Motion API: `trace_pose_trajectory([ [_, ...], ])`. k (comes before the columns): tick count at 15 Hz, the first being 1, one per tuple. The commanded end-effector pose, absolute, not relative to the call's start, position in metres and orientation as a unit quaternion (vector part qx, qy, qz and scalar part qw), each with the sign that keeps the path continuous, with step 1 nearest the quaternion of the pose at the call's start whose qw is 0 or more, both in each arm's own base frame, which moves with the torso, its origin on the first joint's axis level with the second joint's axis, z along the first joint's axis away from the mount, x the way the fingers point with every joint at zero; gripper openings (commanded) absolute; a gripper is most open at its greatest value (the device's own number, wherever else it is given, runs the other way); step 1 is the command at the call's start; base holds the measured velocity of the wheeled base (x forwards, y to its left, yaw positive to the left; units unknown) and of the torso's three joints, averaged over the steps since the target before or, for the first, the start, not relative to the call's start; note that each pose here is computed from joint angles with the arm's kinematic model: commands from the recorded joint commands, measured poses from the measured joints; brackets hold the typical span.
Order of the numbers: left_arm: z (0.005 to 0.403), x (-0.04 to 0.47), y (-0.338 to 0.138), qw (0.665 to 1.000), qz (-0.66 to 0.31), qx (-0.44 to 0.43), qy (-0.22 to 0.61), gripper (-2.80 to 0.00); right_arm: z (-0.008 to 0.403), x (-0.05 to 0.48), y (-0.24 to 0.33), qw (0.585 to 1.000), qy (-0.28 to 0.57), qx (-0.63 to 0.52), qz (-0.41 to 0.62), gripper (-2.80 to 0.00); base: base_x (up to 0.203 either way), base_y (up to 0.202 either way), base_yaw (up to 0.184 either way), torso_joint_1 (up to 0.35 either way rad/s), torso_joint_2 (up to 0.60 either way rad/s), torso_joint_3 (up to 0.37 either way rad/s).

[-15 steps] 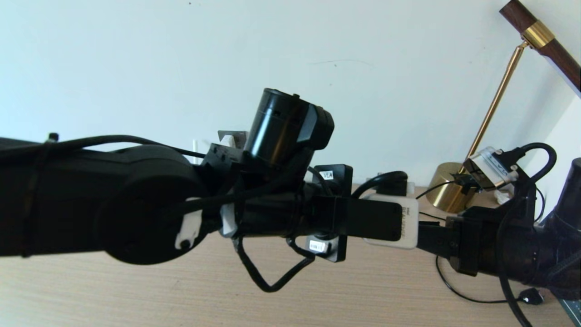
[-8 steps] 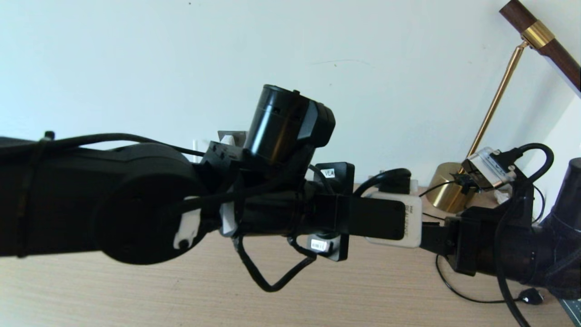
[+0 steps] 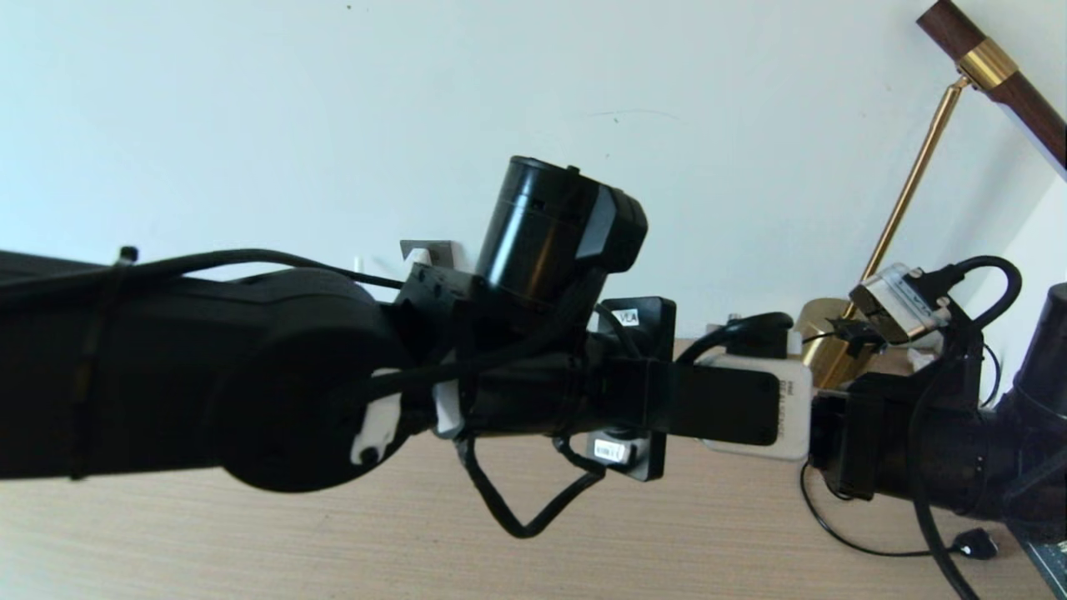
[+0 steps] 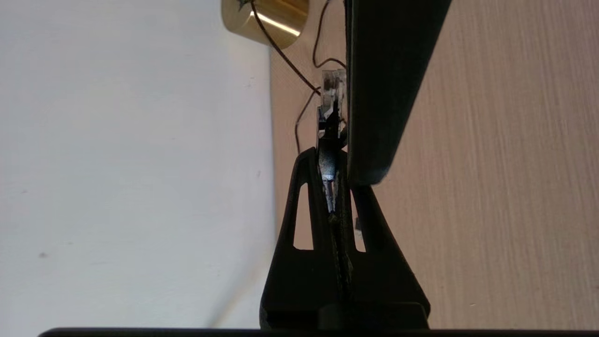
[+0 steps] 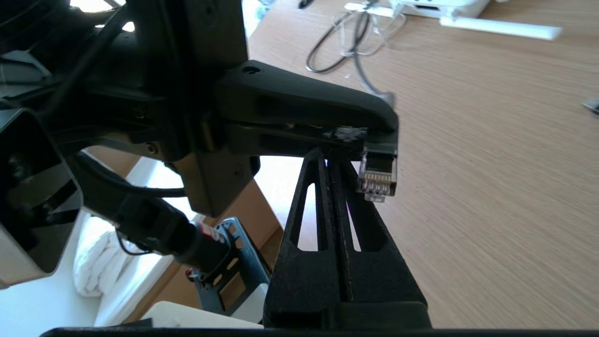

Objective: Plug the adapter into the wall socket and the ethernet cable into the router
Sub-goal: Hand it to the other hand

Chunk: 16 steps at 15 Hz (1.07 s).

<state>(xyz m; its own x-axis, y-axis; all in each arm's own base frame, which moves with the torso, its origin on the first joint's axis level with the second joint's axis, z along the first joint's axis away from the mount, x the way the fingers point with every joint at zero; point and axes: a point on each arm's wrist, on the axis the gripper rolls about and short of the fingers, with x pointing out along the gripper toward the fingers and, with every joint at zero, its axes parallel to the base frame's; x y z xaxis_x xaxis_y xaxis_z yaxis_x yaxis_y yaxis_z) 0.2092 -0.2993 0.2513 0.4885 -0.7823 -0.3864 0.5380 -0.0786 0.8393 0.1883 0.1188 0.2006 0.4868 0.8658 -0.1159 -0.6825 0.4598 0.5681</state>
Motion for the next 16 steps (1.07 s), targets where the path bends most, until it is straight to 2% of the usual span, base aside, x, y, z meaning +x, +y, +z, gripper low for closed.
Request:
trace_pose_trajectory([
  [1,0.249,0.21,-0.302,0.666,-0.495,0.547,-0.112,-2.8,0.198,0.19,0.118,0.831,0.203,0.232,0.463,-2.8,0.0,0.0,0.0,0.0,0.0,0.0],
  [8,0.251,0.211,-0.299,0.671,-0.489,0.546,-0.113,-2.8,0.187,0.184,0.115,0.83,0.221,0.227,0.458,-2.8,0.0,0.0,0.0,0.0,0.0,0.0],
  [10,0.251,0.212,-0.298,0.671,-0.489,0.546,-0.112,-2.8,0.185,0.182,0.114,0.832,0.22,0.221,0.459,0.0,0.0,0.0,0.0,0.0,0.0,0.0],
  [16,0.251,0.208,-0.294,0.671,-0.489,0.546,-0.113,-2.8,0.194,0.181,0.112,0.849,0.192,0.219,0.441,0.0,0.0,0.0,0.0,0.0,0.0,0.0],
])
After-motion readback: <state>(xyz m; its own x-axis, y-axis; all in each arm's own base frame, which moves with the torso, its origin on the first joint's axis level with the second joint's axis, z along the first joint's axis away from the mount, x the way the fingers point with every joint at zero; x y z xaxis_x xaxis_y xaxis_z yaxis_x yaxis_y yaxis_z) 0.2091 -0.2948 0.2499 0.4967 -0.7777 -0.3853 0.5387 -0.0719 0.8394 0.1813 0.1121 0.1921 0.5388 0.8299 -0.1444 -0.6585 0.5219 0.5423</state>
